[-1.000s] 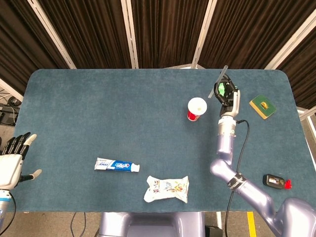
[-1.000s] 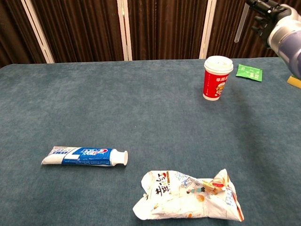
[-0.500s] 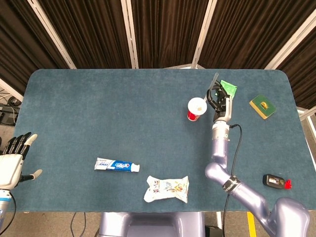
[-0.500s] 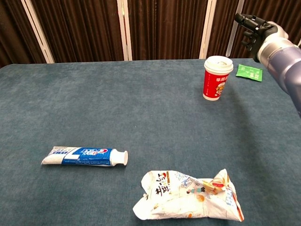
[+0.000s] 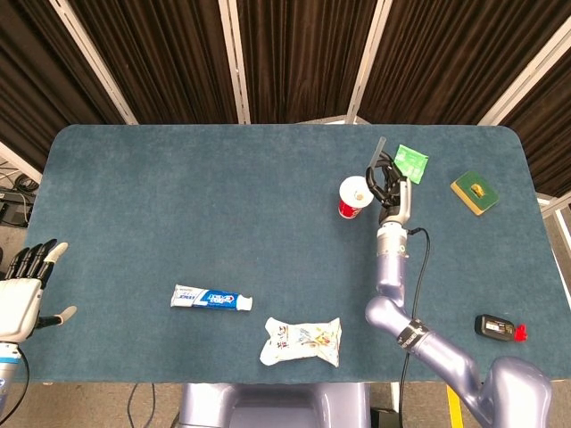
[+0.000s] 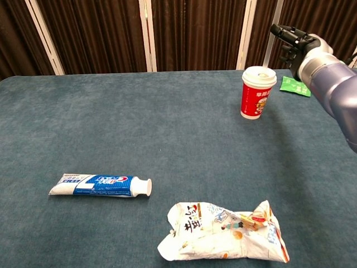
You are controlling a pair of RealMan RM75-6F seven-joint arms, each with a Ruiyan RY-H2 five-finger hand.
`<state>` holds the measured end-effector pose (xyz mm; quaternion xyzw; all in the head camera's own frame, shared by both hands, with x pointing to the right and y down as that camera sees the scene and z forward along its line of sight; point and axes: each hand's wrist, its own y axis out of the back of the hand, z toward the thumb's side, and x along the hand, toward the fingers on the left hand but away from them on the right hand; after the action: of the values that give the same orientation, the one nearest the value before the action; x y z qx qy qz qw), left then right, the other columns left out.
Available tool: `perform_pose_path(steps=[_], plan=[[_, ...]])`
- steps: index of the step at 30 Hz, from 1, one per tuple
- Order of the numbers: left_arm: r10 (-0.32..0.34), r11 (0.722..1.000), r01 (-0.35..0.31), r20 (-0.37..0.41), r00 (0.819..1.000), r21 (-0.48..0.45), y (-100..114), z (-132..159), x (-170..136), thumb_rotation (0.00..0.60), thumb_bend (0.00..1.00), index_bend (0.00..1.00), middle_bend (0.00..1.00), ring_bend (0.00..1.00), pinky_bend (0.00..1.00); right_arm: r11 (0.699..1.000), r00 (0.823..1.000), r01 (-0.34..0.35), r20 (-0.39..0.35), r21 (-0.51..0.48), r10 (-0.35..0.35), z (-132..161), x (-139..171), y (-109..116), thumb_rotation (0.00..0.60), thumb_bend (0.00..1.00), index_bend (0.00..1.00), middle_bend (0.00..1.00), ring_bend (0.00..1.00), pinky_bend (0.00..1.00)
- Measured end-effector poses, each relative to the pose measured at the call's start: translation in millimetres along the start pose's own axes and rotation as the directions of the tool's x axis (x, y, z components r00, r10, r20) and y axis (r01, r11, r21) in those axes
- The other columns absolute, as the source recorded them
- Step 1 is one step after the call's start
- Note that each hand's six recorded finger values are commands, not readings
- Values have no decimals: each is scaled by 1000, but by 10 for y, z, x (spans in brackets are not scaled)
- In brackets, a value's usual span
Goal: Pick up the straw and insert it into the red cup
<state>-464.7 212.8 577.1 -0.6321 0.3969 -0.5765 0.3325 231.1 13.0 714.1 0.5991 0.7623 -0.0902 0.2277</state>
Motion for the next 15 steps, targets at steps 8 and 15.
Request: perform_pose_path(steps=[8,15], plan=[[-2,1000,2,1,1000,-1,-3,2,0,600,0,0,0,0,0,1000,1000,-3,6,-6,3,-23,12,-28,600,422,597,210,0,0],[-3,1000,3,0,1000,-4,-5,4,2,600,0,0,0,0,0,1000,1000,-4,17,-2,4,-54,16,-35,600,417,597,210,0,0]])
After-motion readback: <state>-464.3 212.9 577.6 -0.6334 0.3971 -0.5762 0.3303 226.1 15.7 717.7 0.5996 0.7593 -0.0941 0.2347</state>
